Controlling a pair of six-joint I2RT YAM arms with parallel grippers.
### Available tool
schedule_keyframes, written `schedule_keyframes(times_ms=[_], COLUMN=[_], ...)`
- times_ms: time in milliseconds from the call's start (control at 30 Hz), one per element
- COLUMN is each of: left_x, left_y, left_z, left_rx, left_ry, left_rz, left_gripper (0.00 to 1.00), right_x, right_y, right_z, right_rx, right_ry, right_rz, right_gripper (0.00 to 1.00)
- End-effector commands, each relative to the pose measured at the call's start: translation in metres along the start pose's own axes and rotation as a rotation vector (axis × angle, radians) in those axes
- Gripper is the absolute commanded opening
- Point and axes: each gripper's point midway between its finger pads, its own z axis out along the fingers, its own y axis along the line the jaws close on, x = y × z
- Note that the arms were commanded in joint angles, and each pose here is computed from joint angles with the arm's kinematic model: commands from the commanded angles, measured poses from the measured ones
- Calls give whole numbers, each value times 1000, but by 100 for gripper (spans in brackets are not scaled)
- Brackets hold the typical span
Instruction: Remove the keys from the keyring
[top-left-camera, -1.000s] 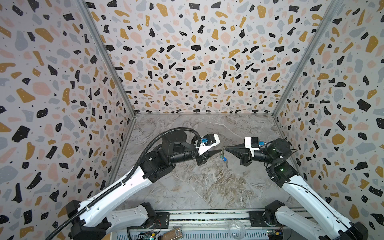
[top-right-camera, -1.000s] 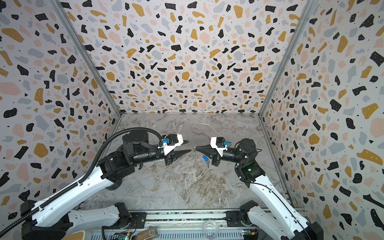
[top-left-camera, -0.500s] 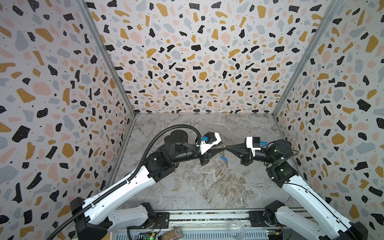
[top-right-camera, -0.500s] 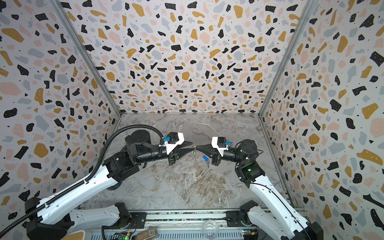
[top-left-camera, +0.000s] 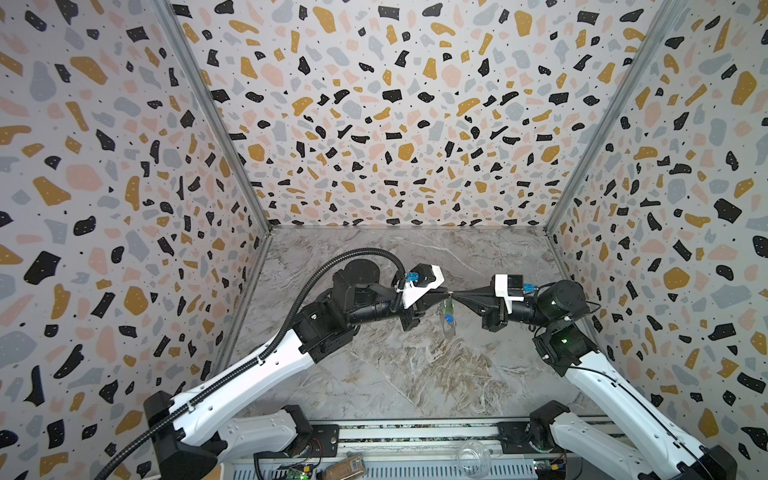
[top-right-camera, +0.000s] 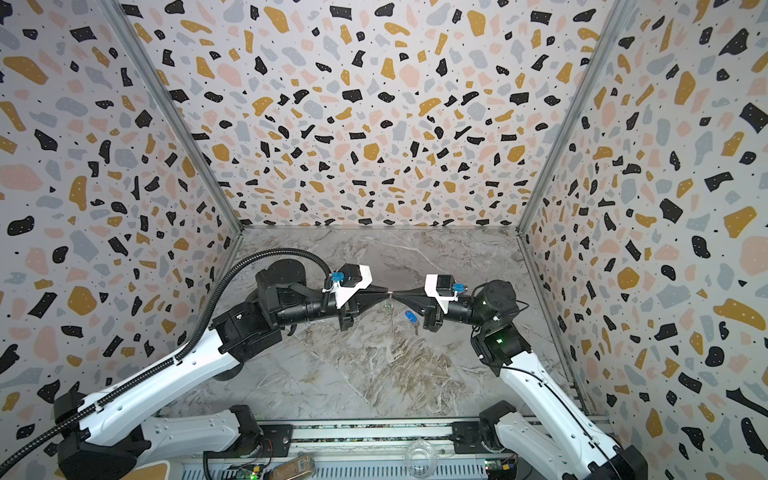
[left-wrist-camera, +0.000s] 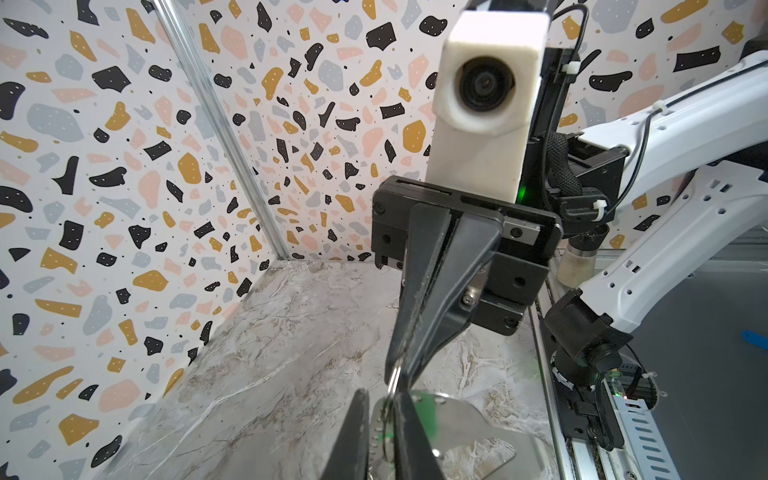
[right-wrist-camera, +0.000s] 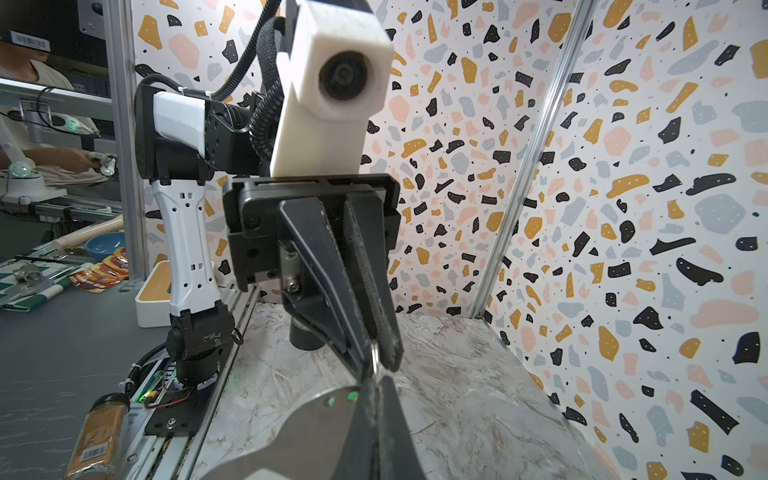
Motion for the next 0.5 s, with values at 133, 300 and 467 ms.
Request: schedule_keyframes(times_ms=[133, 300, 467], left_x=[-18, -15, 1], left_y=[-3, 2, 14], left_z=[-3, -2, -2], left_rx=[24, 21, 0], left_ry=[-56, 50, 244], left_rz=[26, 64, 119], left_gripper=[0, 0, 0], right_x=[-12, -3, -5], right_y=[2, -20, -30], right_z=[-1, -9, -18], right_rx=[3, 161, 255], right_ry=[-27, 88, 174], right_rz=[-28, -109, -188], right_gripper=[2, 30, 32])
